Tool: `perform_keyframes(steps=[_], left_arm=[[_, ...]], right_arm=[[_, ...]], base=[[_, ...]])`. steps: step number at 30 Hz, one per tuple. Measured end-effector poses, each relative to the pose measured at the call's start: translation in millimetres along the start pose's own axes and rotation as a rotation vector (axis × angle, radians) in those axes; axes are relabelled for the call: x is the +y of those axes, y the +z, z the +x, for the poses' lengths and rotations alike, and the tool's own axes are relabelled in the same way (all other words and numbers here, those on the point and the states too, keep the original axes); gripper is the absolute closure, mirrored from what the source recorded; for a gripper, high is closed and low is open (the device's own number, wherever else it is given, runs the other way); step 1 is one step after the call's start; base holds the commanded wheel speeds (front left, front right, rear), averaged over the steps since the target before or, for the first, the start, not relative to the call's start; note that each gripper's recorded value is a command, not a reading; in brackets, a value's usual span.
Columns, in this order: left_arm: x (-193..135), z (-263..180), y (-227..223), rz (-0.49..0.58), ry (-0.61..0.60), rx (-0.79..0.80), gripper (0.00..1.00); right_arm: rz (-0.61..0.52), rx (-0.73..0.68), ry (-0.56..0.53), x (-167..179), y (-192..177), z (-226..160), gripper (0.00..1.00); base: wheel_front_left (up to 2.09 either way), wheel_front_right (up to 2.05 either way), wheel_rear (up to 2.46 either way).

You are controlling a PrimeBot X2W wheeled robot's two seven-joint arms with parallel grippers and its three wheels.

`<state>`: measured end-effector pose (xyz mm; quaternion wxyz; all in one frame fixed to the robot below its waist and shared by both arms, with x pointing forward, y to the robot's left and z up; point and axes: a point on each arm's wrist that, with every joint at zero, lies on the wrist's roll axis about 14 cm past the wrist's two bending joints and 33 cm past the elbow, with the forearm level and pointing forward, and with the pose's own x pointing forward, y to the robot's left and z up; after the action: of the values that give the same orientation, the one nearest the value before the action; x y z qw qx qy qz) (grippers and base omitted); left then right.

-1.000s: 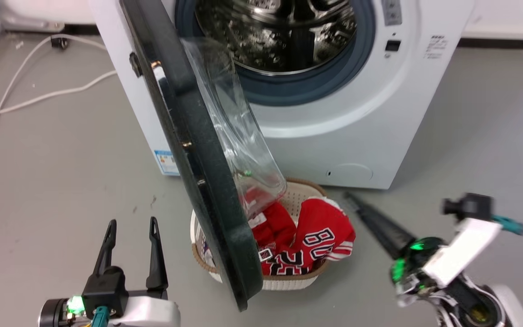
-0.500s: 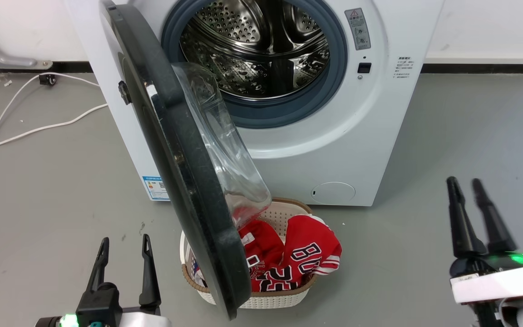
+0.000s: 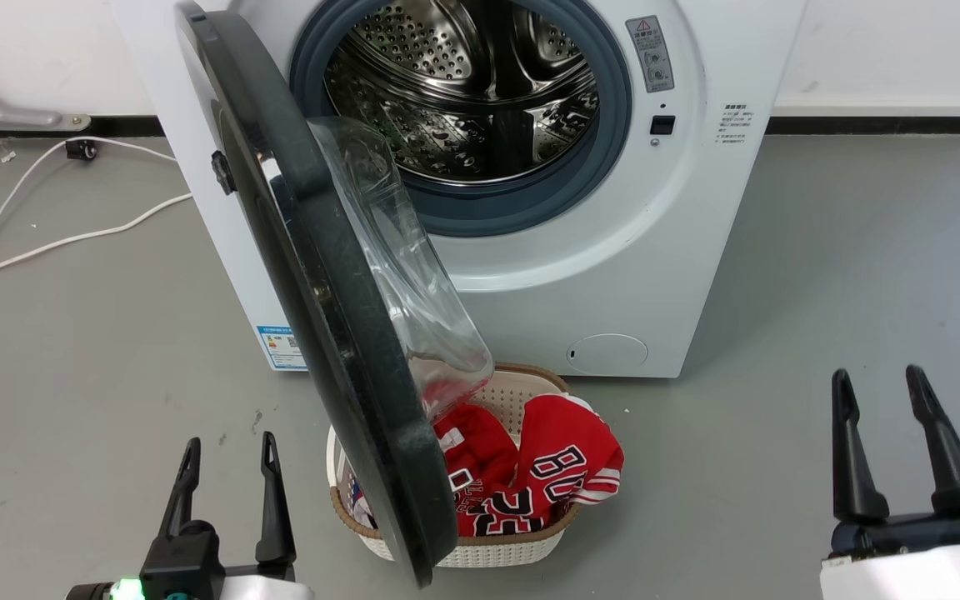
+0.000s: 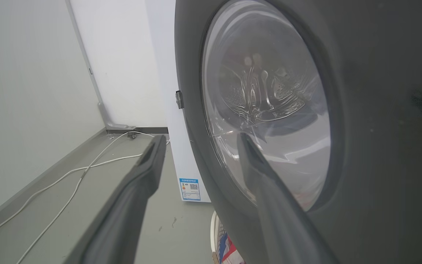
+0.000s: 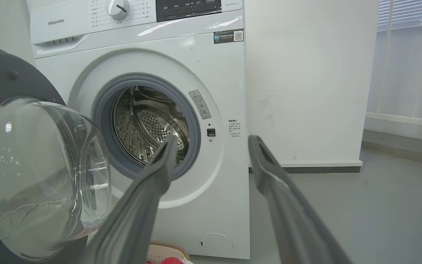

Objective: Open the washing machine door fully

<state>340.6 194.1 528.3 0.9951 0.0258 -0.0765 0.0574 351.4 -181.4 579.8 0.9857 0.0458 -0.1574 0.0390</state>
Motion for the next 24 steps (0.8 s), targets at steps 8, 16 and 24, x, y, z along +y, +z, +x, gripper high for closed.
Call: perform_keyframes(steps=[8,16,24], left_arm=[[1.8,-2.0,0.8,0.0,0.006,-0.002,0.0],[1.0,-3.6,0.6,-0.003,0.003,0.0,0.0],[0.9,-4.0,0.4,-0.009,0.002,0.001,0.0]], right_arm=[[-0.012,0.06,-0.033,-8.6,-14.3,-17.7,0.0],[0.021,0.095,-0.043,-8.8,-24.2,-26.7,0.0],[0.032,0.113,-0.039,-6.2,-29.5,-29.2,0.0]], base=[[0.0,0.0,0.0],[0.0,0.0,0.0],[0.0,0.0,0.0]])
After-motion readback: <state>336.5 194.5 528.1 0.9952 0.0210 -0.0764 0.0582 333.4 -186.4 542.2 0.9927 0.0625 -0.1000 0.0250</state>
